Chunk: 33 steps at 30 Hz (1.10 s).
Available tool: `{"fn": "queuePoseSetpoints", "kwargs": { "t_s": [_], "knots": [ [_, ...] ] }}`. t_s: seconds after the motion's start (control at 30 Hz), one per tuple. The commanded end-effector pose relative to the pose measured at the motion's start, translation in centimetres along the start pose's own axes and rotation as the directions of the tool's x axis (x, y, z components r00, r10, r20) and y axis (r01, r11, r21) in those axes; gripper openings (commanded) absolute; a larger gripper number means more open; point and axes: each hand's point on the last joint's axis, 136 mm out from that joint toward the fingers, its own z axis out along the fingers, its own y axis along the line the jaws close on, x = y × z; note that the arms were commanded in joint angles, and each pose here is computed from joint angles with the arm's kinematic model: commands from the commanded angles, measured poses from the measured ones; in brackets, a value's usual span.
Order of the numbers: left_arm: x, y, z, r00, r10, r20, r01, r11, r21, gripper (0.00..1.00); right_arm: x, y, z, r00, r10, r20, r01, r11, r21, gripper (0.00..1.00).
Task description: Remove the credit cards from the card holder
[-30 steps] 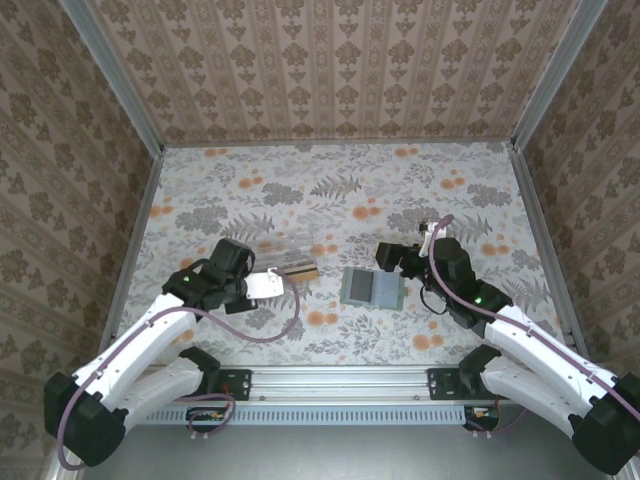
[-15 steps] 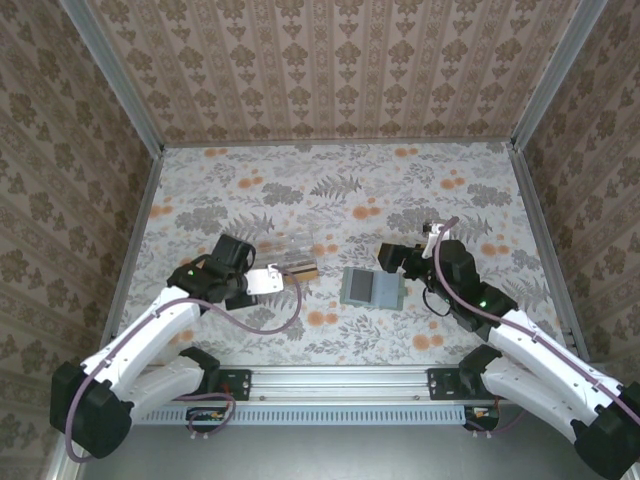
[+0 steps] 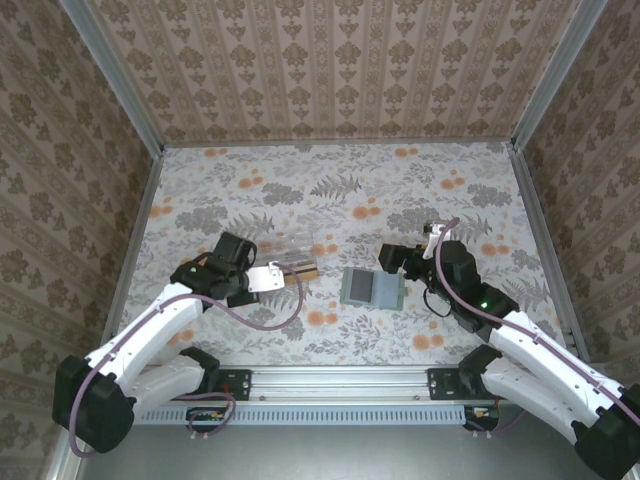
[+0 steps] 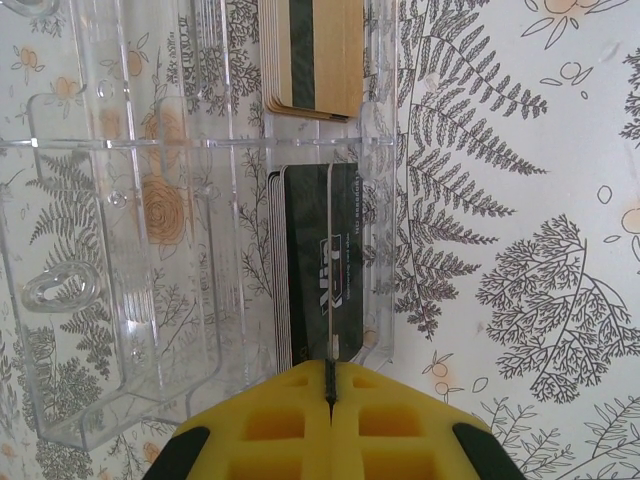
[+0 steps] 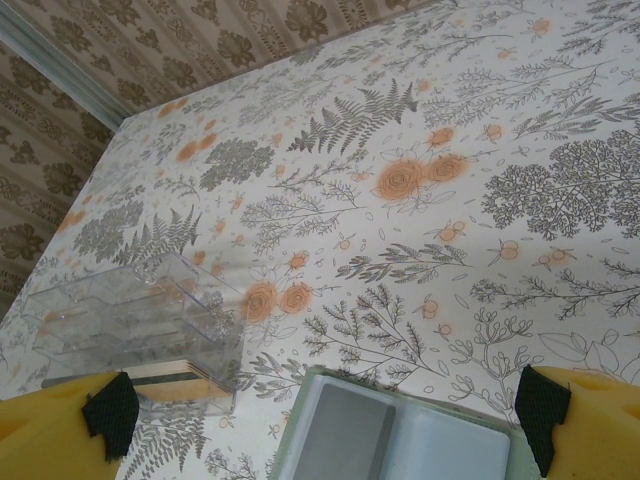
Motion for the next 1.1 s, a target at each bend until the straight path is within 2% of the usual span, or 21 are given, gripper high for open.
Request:
{"fn": "queuePoseSetpoints", "kwargs": {
  "t_s": [0.0,1.07],
  "knots": [
    [0.4,-0.2,0.3,1.0,0.002,-0.011,-0.002,1.0,0.006,0.0,0.5,-0.6,-0.2,1.0,0.002,-0.006,-0.002,1.0,0.02,1.0],
    [0.7,0.1,1.8,0.998,-0.043,-0.051,0.045,0.998,0.039,0.0,0.7,-0.3,-0.3,1.0,0.021,-0.018,-0.021,1.0,0.001,1.0]
  ]
}}
